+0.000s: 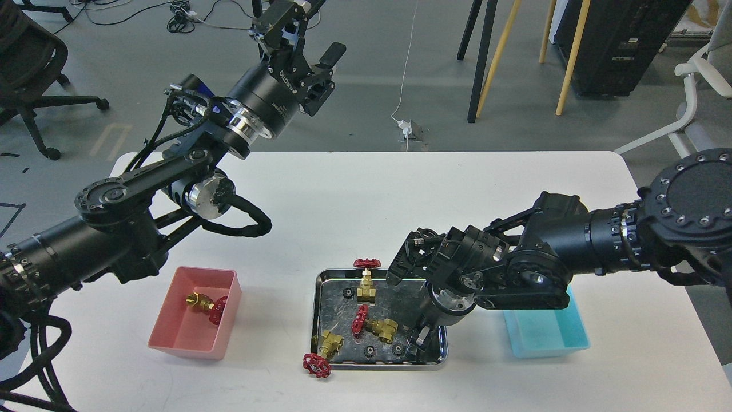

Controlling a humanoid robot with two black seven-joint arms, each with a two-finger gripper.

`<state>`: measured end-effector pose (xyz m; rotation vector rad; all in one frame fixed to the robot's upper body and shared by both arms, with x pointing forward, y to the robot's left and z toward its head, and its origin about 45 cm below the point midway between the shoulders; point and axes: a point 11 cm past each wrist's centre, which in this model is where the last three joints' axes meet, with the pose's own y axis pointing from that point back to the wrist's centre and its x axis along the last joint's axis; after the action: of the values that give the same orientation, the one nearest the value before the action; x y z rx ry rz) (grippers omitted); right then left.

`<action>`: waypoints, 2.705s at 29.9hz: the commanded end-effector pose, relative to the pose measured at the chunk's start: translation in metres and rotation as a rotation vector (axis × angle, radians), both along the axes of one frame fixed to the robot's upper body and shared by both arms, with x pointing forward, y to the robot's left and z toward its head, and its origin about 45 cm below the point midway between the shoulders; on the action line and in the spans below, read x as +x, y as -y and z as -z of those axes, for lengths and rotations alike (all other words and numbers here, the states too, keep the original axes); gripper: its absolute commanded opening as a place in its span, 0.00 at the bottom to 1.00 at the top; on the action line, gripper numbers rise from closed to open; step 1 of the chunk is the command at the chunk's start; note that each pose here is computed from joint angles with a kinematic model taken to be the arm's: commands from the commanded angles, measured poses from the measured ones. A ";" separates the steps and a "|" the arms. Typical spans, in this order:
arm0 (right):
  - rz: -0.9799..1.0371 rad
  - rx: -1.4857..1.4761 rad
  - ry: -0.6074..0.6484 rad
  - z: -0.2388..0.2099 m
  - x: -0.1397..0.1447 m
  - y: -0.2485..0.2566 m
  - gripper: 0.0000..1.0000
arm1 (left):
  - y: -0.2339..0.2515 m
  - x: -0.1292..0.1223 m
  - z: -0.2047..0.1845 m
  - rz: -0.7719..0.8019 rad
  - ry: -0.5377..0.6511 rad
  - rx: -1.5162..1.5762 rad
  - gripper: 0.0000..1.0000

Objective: Place valve in pink box and gear in blue box
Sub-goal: 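Lower the right gripper and grasp a small dark gear, then lift the gear from the tray with the right gripper, then carry the gear over the light-blue box with the right gripper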

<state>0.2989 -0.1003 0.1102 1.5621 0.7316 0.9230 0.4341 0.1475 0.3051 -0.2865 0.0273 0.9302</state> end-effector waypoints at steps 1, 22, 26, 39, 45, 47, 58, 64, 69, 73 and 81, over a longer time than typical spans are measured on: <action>0.001 -0.001 -0.003 0.001 -0.001 0.001 0.35 | -0.001 -0.001 0.003 0.000 -0.008 -0.001 0.84; 0.012 -0.002 -0.010 0.006 -0.002 0.002 0.18 | -0.001 -0.002 0.006 0.003 -0.013 -0.001 0.84; 0.013 -0.001 -0.010 0.006 -0.002 0.002 0.15 | -0.001 -0.002 0.007 0.004 -0.015 -0.002 0.84; 0.043 0.044 0.063 -0.028 0.027 -0.003 0.13 | 0.005 -0.004 0.010 0.013 -0.023 -0.011 0.84; 0.154 0.082 0.139 -0.063 0.063 0.024 0.13 | 0.007 -0.005 0.011 0.016 -0.026 -0.013 0.84; 0.205 0.084 0.169 -0.077 0.076 0.044 0.13 | 0.008 -0.006 0.011 0.019 -0.026 -0.014 0.84; 0.387 0.098 0.149 -0.109 0.057 0.145 0.13 | 0.022 -0.010 0.009 0.048 -0.027 -0.036 0.84; 0.471 0.091 0.134 -0.111 0.041 0.184 0.13 | 0.027 -0.013 0.008 0.059 -0.028 -0.041 0.84; 0.469 0.049 0.097 -0.093 0.025 0.197 0.13 | 0.035 -0.015 0.008 0.073 -0.030 -0.053 0.84; 0.476 0.045 0.075 -0.087 0.019 0.200 0.14 | 0.035 -0.015 0.008 0.072 -0.030 -0.052 0.84; 0.497 0.035 0.060 -0.081 0.011 0.207 0.37 | 0.035 -0.015 0.009 0.071 -0.032 -0.053 0.85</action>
<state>0.3133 -0.3043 0.1943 1.6375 0.2629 0.6248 0.4188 0.1120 0.2969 -0.3173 0.0899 0.8624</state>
